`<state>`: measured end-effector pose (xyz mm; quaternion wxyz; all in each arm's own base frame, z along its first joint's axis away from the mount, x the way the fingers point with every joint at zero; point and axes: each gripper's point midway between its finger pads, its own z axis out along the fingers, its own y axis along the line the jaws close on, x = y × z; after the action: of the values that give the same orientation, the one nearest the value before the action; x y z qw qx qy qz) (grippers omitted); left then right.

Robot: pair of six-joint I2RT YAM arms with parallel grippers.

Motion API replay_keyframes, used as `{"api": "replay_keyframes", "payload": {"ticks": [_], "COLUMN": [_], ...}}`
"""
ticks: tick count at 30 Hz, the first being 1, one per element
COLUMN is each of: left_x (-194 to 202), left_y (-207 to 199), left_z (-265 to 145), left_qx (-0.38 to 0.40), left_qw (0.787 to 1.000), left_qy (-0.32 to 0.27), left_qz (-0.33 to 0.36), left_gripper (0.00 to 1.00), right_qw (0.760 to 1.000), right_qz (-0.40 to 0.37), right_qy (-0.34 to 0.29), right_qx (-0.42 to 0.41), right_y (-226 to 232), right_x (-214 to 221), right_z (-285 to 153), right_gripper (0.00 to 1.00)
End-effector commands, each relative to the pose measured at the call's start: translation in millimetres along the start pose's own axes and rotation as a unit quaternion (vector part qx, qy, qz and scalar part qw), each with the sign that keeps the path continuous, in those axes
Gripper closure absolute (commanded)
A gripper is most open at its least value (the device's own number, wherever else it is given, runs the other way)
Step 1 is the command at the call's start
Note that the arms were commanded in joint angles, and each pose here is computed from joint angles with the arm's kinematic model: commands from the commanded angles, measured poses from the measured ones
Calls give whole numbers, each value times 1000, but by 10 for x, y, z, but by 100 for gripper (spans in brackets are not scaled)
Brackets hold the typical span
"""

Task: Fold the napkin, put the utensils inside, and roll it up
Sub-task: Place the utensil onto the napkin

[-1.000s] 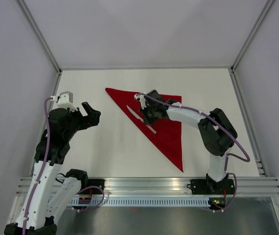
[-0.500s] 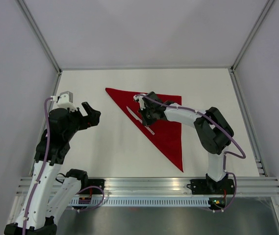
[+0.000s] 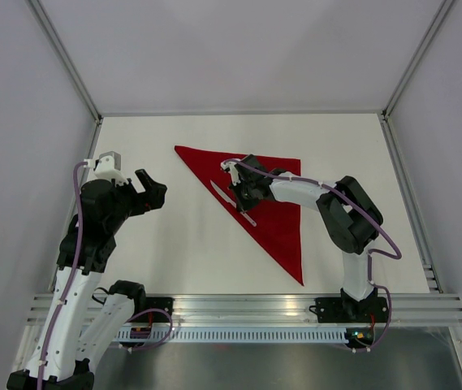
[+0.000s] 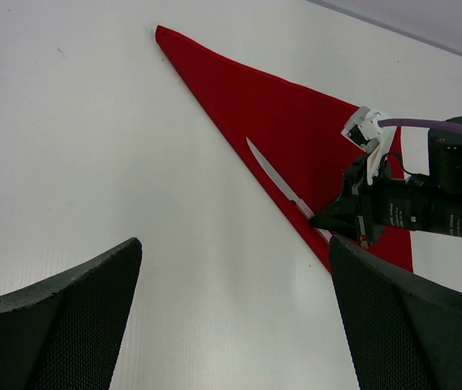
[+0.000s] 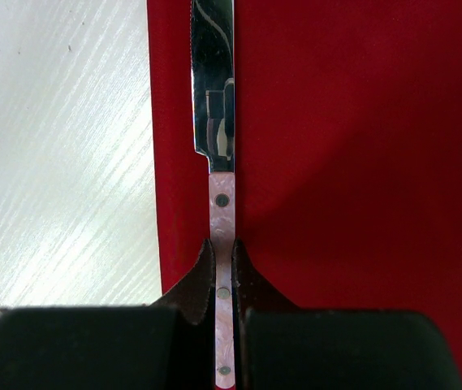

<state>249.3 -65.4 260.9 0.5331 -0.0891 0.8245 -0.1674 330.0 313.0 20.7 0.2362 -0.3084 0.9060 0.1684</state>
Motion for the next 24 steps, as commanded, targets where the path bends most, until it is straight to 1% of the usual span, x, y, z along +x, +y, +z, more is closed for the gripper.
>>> {"api": "replay_keyframes", "payload": {"ticks": [1,24], "left_x": [-14,1], "left_y": [-39,-38], "left_z": [4,17], "left_qx": [18,18], "left_qw": [999,999], "left_qy": [-3,1], "left_qz": [27,27], "left_gripper": [0,0], "right_qw": [1000,1000], "right_qz": [6,15], "right_qy": [-9,-15], "right_qx": [-7,-17], "right_y": [56,105], "right_x": [-100,-142], "right_z": [7,-28], "right_gripper": [100,100]}}
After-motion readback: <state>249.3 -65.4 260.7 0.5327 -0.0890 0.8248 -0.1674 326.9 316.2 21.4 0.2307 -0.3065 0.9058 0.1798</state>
